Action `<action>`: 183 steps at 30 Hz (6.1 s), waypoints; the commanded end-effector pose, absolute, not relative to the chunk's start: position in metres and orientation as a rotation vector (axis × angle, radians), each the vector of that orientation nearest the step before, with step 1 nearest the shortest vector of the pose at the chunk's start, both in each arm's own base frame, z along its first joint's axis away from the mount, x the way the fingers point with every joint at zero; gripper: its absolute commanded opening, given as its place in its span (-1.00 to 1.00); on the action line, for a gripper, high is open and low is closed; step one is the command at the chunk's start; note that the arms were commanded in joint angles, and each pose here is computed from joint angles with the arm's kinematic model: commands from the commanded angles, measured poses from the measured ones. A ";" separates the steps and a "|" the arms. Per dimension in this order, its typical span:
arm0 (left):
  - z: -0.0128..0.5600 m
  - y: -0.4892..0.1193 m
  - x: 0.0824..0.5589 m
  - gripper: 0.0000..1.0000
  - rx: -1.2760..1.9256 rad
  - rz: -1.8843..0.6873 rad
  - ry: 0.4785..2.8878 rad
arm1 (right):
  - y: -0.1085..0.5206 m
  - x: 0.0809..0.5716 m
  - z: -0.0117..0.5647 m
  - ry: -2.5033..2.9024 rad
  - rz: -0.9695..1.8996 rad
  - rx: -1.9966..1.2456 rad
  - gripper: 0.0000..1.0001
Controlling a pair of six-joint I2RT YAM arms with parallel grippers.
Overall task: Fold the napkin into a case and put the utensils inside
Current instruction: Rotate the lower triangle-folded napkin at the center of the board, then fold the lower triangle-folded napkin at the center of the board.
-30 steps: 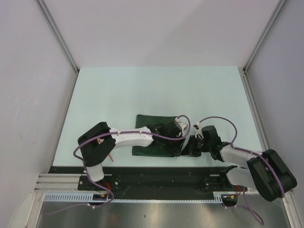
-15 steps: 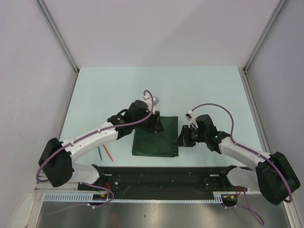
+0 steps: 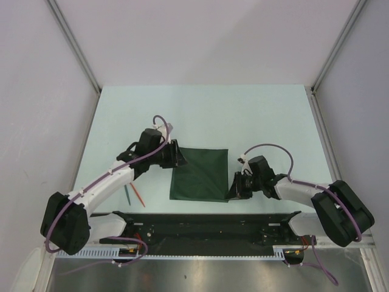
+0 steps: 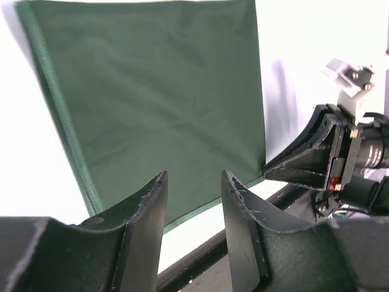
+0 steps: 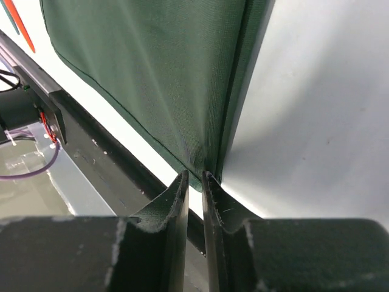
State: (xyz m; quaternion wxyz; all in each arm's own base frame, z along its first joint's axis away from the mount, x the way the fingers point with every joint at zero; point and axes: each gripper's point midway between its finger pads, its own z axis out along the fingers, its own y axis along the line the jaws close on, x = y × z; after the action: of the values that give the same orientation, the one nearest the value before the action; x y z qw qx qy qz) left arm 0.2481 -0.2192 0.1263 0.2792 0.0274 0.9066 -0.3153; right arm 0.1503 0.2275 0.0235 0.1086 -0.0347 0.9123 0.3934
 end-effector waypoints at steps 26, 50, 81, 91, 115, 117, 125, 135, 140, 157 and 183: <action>0.148 -0.160 0.276 0.04 -0.030 -0.814 2.332 | 0.221 0.164 0.028 2.664 1.107 -0.082 0.00; 0.120 -0.172 0.299 0.27 -0.372 -0.989 2.319 | 0.161 0.231 -0.001 2.713 0.793 0.127 -0.96; 0.026 -0.157 0.377 -0.10 -0.544 -0.608 2.525 | 0.305 0.258 0.116 2.485 0.599 -0.564 0.47; 0.009 -0.150 0.373 -0.23 -0.534 -0.530 2.586 | 0.374 0.222 0.071 2.537 0.583 -0.773 0.45; 0.045 -0.156 0.370 0.21 -0.583 -0.605 2.571 | 0.379 0.207 0.019 2.582 0.259 -0.794 0.03; 0.049 -0.155 0.368 0.22 -0.587 -0.606 2.573 | 0.377 0.205 0.014 2.586 0.234 -0.799 -0.01; 0.056 -0.151 0.356 0.32 -0.587 -0.617 2.565 | 0.371 0.202 -0.007 2.595 0.132 -0.814 -0.21; 0.052 -0.162 0.340 0.45 -0.577 -0.724 2.586 | 0.381 0.213 0.012 2.530 0.154 -0.812 -1.00; 0.051 -0.175 0.339 0.42 -0.539 -0.767 2.604 | 0.399 0.212 0.049 2.508 0.475 -0.770 -1.00; 0.051 -0.184 0.349 0.41 -0.534 -0.799 2.615 | 0.376 0.242 0.093 2.497 0.888 -0.560 -1.00; 0.038 -0.192 0.366 0.26 -0.550 -0.769 2.641 | 0.341 0.268 0.116 2.430 1.022 -0.390 -1.00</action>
State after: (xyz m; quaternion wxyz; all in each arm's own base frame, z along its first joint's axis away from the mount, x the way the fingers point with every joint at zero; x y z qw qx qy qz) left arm 0.3545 -0.1847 0.0309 0.1568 -0.1965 0.9311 -0.2641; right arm 0.2623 0.3357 0.0886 0.2088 -0.1401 0.9058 0.3412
